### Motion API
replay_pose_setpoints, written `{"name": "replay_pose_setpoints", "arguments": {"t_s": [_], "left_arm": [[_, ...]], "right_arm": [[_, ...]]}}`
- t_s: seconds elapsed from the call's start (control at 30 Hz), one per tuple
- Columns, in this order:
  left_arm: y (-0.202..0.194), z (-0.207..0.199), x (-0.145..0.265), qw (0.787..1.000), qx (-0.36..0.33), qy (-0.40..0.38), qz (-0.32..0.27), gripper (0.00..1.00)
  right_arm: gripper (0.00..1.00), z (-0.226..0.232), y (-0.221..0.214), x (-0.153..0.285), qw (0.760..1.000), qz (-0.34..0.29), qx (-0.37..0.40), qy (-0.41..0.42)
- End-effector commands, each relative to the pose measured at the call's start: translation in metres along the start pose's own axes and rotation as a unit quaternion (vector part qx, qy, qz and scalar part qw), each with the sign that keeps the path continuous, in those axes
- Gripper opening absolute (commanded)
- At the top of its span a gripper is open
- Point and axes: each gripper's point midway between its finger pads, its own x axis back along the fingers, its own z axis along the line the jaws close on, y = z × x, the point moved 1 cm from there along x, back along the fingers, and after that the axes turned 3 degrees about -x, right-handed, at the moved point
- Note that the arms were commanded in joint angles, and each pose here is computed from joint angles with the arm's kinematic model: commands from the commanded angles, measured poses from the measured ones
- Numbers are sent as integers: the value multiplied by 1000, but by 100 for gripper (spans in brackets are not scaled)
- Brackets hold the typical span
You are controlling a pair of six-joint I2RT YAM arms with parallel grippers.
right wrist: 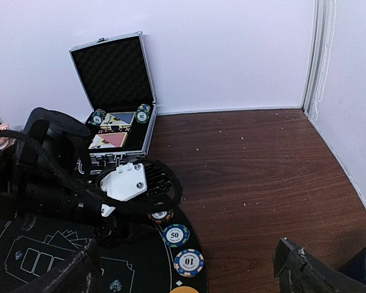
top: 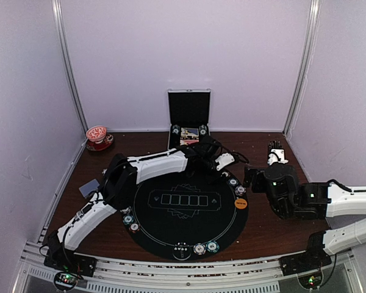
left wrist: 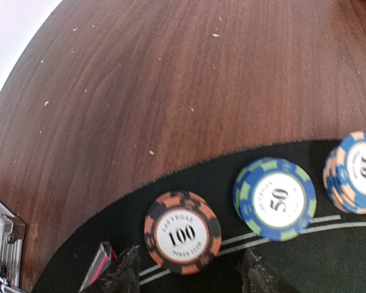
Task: Distribute texas hold em gaming equipment
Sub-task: Place the poker chips pile at the big blind area.
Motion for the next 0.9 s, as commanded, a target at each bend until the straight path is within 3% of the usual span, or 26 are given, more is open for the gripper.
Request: {"name": "replay_pose_setpoints", "arguments": {"t_s": [0.0,0.27,0.47,0.87], "left_arm": [[29,3,34,1000,-13,11,-20,63],[47,14,98,999,-16,43,-14,87],[14,53,171,993,-3,113,25,98],[-157,156,265,959,153,172,164,98]], "right_arm": [[100,-1,-1,2,1000,-3,1,3],[100,-2,2,3,1000,-5,-2,4],[100,2,-4,0,1000,1,10,5],[100,11,-16,-8,999,19,39,3]]}}
